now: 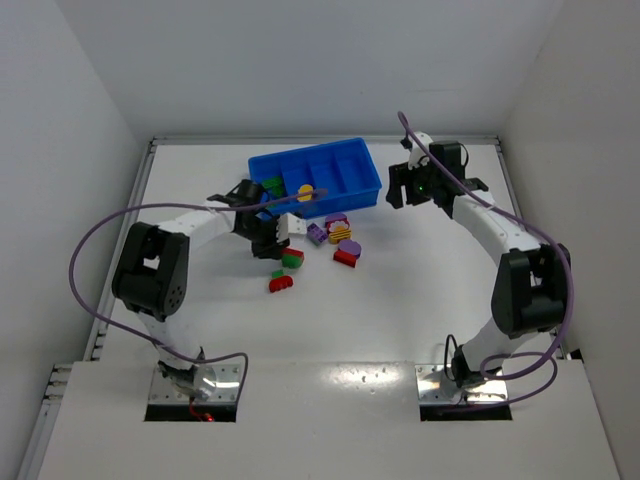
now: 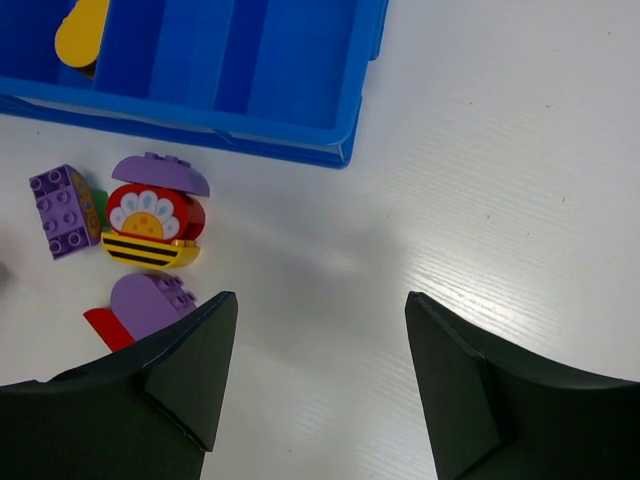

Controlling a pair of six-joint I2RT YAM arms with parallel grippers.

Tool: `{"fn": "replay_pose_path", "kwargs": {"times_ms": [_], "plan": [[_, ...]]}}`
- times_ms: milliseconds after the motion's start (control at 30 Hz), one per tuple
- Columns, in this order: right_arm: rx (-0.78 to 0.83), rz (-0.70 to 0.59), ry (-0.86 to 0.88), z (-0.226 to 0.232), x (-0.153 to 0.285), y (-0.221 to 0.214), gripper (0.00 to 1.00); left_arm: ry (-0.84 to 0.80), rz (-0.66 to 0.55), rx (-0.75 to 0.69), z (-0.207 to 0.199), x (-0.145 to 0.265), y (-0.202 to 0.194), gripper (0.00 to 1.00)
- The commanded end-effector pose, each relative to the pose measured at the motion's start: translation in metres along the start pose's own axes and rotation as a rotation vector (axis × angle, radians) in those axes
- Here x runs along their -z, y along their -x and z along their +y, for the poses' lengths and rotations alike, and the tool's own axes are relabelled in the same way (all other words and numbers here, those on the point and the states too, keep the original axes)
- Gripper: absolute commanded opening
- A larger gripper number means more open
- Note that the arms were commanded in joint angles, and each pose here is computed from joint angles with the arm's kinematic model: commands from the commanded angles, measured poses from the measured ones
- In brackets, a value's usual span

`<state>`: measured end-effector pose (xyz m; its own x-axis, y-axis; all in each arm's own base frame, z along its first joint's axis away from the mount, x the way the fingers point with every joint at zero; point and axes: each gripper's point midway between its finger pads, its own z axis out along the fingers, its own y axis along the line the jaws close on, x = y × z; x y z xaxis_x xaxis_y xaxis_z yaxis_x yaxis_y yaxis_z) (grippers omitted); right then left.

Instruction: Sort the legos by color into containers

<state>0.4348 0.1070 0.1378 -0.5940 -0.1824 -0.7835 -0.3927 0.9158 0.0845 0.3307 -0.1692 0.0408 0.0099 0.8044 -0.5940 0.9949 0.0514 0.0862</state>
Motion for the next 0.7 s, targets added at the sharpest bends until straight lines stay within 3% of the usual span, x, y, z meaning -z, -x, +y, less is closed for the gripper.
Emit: {"fn": "replay_pose_path", "kwargs": {"times_ms": [0, 100, 167, 200, 300, 467, 500, 667], "plan": [[0.000, -0.064, 0.017, 0.003, 0.007, 0.023, 0.70, 0.062, -0.100, 0.248, 0.005, 0.012, 0.031, 0.12], [-0.016, -0.069, 0.051, 0.010, 0.010, 0.023, 0.70, 0.135, -0.174, 0.367, 0.020, 0.016, 0.052, 0.11], [-0.025, -0.075, 0.146, 0.028, 0.015, 0.025, 0.70, 0.210, -0.210, 0.481, 0.033, 0.019, 0.061, 0.11], [-0.049, -0.070, 0.295, 0.055, 0.021, 0.024, 0.70, 0.321, -0.264, 0.559, 0.051, 0.032, 0.074, 0.11], [-0.083, -0.069, 0.446, 0.081, 0.031, 0.026, 0.70, 0.373, -0.290, 0.614, 0.053, 0.035, 0.086, 0.09], [-0.326, -0.038, 0.681, 0.121, 0.048, 0.024, 0.74, 0.560, -0.327, 0.640, 0.071, 0.056, 0.106, 0.09], [-0.404, -0.007, 0.700, 0.125, 0.049, 0.019, 0.76, 0.580, -0.345, 0.632, 0.071, 0.060, 0.115, 0.08], [-0.501, -0.013, 0.762, 0.132, 0.049, 0.027, 0.78, 0.649, -0.345, 0.628, 0.067, 0.067, 0.129, 0.08]]}}
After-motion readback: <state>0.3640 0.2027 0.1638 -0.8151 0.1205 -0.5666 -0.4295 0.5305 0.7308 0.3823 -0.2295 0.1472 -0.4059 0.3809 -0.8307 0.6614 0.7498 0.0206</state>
